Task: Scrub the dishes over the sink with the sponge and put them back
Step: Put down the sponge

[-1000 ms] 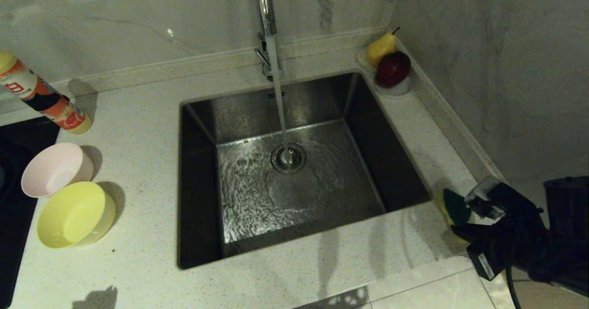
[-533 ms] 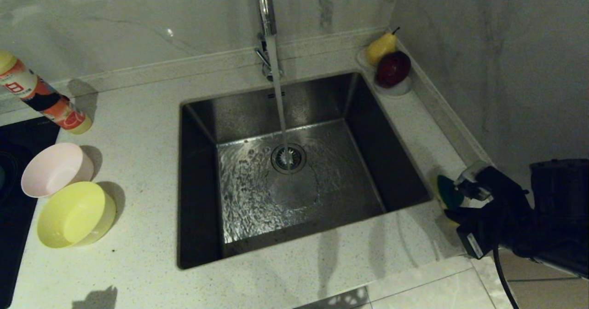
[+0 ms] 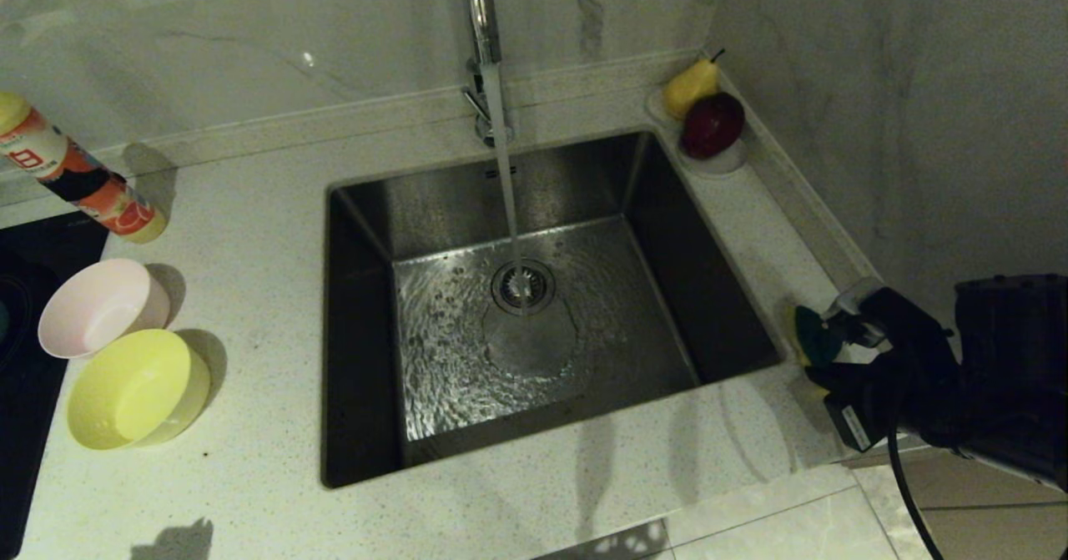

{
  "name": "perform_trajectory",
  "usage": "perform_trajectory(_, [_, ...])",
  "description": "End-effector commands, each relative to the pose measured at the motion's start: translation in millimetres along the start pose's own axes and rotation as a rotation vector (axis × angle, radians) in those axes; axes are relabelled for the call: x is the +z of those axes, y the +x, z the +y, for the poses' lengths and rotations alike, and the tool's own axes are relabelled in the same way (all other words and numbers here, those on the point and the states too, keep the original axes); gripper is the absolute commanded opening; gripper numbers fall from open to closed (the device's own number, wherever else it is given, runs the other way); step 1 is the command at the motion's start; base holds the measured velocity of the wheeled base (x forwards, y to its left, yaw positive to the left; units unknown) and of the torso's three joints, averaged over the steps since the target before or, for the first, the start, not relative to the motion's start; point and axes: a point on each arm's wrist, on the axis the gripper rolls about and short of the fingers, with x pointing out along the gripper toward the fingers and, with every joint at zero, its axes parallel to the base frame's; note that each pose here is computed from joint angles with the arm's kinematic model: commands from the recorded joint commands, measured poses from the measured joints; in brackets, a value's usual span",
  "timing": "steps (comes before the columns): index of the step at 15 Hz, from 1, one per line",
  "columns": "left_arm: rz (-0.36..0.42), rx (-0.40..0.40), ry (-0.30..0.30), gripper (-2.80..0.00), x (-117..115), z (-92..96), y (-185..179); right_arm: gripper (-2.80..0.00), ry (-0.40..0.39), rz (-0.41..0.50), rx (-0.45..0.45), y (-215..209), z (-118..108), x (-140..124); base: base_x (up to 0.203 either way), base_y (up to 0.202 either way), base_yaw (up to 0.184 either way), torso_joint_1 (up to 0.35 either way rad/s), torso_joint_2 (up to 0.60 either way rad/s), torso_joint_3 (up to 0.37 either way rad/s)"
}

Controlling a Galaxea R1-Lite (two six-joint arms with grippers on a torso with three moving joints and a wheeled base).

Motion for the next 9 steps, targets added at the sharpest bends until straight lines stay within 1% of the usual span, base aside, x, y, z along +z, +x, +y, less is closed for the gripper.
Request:
perform_trajectory(1, [0.039, 0.002, 0.001, -2.80, -11.3, 0.4, 1.9, -2.80, -0.003, -0.008, -0.006, 0.5, -1.0, 2.5, 0.000, 0.000, 0.000, 0.000, 0.00, 0.000])
perform_trajectory(9, [0.038, 0.002, 0.001, -2.80, -11.3, 0.4, 1.8, -2.80, -0.006, 0.003, -0.018, 0.1, -1.2, 0.9, 0.000, 0.000, 0.000, 0.000, 0.00, 0.000])
